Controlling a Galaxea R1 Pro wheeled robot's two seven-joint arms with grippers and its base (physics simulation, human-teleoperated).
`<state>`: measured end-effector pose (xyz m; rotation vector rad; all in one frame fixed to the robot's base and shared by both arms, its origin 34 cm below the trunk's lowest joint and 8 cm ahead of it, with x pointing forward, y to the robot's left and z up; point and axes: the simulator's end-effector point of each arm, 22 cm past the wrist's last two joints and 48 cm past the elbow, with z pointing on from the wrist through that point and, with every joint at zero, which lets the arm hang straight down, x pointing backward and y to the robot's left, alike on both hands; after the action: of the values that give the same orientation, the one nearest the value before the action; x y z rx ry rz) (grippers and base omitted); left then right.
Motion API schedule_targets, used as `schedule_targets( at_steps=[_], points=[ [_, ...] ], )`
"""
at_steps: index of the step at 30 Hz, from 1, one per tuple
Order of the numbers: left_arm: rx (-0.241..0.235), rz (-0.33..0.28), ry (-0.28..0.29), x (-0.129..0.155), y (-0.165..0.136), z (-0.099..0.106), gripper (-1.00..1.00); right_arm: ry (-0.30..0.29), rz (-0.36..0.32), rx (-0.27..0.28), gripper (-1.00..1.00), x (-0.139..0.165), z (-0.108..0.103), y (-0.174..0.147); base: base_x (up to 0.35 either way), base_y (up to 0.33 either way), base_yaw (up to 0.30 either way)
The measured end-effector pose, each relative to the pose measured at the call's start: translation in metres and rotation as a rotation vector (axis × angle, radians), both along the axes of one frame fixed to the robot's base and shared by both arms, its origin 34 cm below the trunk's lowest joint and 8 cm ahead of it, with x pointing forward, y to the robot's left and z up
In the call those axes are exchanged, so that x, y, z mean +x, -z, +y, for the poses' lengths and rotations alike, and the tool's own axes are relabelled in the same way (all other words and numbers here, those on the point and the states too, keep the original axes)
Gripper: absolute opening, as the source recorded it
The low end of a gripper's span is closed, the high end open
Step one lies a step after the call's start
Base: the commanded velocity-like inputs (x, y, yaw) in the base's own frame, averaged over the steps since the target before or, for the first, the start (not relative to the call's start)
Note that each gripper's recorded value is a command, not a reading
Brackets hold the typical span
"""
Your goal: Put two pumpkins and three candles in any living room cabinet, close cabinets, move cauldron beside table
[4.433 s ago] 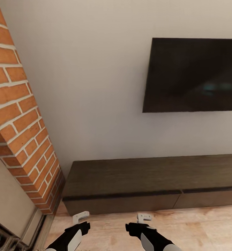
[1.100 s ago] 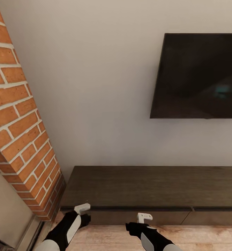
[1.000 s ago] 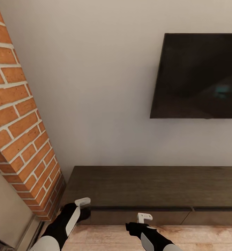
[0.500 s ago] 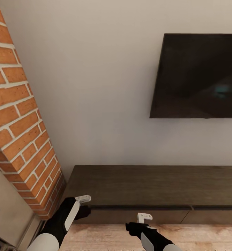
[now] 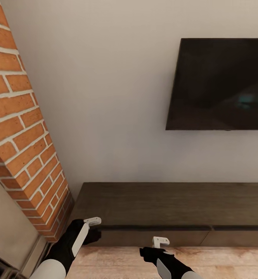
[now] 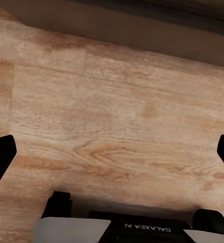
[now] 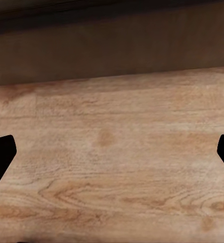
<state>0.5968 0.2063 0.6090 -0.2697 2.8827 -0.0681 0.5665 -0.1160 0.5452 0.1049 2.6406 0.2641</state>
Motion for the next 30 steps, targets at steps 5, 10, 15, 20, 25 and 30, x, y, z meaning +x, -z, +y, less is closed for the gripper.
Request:
schedule_targets(
  at_steps=[5,10,15,20,25,30],
  points=[
    [0.000,0.002,0.000,0.000,0.000,0.000,1.00,0.015,0.005,0.012,1.00,-0.001,0.001,0.000,-0.174,0.000,0.000],
    [0.001,0.002,0.000,-0.001,0.000,0.000,1.00,0.065,0.011,0.076,1.00,0.001,0.007,-0.002,-0.062,0.000,0.000],
    [0.001,0.001,0.002,-0.001,0.000,0.000,1.00,0.063,0.005,0.152,1.00,0.002,0.021,-0.007,-0.011,0.000,0.000],
    [-0.001,-0.001,0.004,0.000,-0.001,-0.002,1.00,0.086,0.005,0.194,1.00,0.004,0.026,-0.009,-0.002,0.000,0.000],
    [-0.003,0.011,0.007,-0.002,0.000,-0.002,1.00,0.127,0.006,0.245,1.00,0.006,0.030,-0.012,0.000,0.000,0.000],
    [-0.009,0.023,0.009,-0.004,-0.001,-0.003,1.00,0.140,0.004,0.281,1.00,0.007,0.032,-0.014,0.000,0.000,0.000]
  ],
)
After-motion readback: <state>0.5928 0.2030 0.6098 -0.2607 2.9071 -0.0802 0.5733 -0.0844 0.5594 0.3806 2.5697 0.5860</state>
